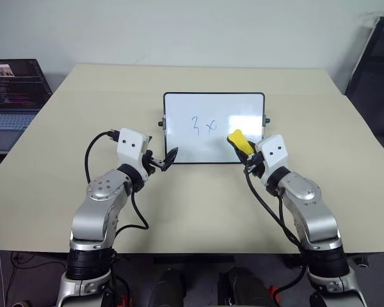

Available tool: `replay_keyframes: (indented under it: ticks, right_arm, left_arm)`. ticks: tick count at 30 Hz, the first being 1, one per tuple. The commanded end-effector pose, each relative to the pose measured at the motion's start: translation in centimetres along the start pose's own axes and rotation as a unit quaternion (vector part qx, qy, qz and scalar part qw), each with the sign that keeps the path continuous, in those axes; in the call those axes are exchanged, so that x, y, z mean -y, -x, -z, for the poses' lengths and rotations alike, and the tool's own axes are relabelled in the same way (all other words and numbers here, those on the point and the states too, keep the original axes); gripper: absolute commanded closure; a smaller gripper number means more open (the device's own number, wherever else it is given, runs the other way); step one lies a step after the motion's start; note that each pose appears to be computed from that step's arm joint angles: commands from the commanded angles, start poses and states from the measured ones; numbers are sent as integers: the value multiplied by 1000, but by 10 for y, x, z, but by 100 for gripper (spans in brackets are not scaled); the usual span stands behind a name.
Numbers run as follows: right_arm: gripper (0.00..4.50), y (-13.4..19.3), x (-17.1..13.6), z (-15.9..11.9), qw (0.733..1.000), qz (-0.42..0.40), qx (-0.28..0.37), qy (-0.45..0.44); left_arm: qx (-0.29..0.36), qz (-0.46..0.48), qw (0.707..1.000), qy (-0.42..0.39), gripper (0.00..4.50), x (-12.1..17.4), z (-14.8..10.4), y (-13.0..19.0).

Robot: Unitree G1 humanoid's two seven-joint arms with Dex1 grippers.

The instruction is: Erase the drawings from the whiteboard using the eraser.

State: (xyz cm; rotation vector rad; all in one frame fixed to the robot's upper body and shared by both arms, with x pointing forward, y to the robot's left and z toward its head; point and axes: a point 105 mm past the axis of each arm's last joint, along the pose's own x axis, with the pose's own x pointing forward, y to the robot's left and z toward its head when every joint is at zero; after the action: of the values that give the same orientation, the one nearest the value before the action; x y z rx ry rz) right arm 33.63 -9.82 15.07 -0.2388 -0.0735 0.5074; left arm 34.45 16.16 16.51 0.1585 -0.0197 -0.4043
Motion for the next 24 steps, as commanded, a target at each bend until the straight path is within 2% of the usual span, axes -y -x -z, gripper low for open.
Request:
replay_keyframes:
  ticks: [1,4,9,14,19,24]
  right_arm:
    - [331,5,4,-5,1000,11,14,5]
    - [331,0,2,-6,999,-2,6,32]
    - [331,-35,5,-31,990,-19,5,137]
    - [331,-63,1,-44,983,-44,-5,179]
    - [331,-83,-5,-47,960,-75,-32,266]
    - [331,-97,-5,-49,954,-87,-49,282]
  left_arm:
    - [31,-6,999,-10,0,-4,-14,-1]
    - [20,0,1000,-16,0,-2,-12,-4]
    - [-5,13,999,-40,0,1,-11,-15]
    - [-25,37,997,-66,0,3,-12,-24]
    - [-46,46,995,-78,0,1,-10,-28]
    - [-53,60,993,-84,0,5,-6,-30]
